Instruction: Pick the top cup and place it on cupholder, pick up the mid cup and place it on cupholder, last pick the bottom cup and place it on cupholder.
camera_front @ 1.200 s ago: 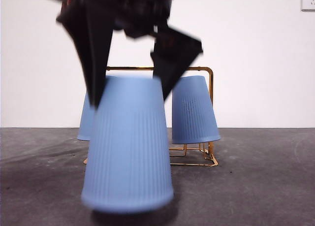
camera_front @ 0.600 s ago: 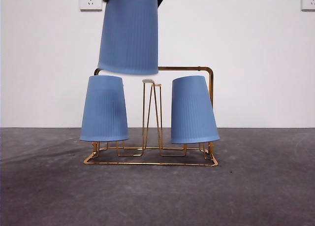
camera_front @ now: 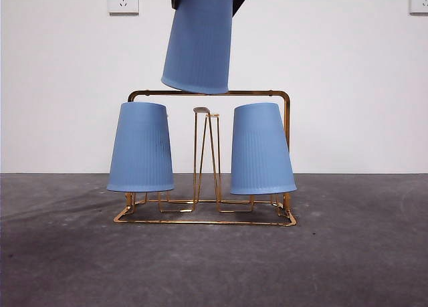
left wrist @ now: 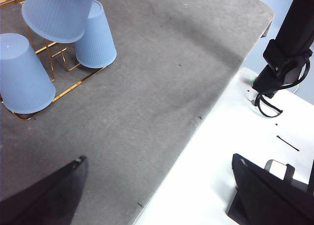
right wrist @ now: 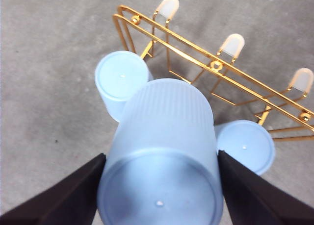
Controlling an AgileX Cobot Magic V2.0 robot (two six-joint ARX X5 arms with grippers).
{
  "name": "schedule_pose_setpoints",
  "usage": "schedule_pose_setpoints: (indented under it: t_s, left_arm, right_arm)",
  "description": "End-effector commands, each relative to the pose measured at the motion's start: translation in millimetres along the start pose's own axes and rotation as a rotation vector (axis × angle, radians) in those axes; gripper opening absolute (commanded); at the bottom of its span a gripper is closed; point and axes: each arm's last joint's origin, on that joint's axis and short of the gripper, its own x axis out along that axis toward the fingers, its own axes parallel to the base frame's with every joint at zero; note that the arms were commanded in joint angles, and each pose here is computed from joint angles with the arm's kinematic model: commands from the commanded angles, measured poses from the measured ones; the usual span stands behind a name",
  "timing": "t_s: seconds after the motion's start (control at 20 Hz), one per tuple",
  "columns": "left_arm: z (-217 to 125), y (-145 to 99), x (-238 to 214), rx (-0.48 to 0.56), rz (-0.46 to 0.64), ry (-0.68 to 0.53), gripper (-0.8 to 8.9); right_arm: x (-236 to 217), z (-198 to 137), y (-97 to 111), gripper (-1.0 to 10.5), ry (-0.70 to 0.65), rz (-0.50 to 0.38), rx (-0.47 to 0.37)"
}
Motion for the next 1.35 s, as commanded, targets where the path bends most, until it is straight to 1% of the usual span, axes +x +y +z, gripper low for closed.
schedule_pose_setpoints:
  t_s: [0.05,0.2,0.4,0.5,0.9,1.1,1.15,1.2,1.3,1.35]
  left_arm:
    - [3,-1,-2,0.007,-0.01,-0.016,4.68]
    - [3,-1,-2,0.007,-0.01,-0.016,4.68]
    - [3,-1,-2,0.007,-0.01,-0.015,4.68]
    - [3,-1,-2,0.007,-0.01,-0.016,4.68]
    - [3,-1,-2,0.007,-0.01,-0.015,4.68]
    - [3,-1,-2,0.007,-0.01,-0.015,4.68]
    - [3,-1,-2,0.007,-0.01,-0.016,4.68]
    - [3,-1,-2,0.008,-0.01,-0.015,4.68]
    - [3,-1,-2,0.007,-0.01,-0.016,4.68]
    - [3,-1,-2,0.007,-0.01,-0.016,4.68]
  right_arm:
    - [8,5,3,2.7,-0.001,-0.002,-0.01]
    - [21,6,4,2.7,0.023,-0.013,-0.019]
    - [41,9,5,2.7,0.04,-0.057,-0.028]
    - [51,10,6,2.7,0.045,-0.059,-0.028]
    - [103,12,-1,2.7,0.143,-0.097,-0.023]
    - [119,12,-3,2.7,0.169,-0.101,-0.018]
    - [121,13,-4,2.8,0.174,-0.09,-0.015]
    - [123,13,-4,3.1,0.176,-0.077,-0.013]
    - [123,14,-3,4.6,0.174,-0.065,-0.011]
    - [123,14,-3,5.1,0.171,-0.066,-0.011]
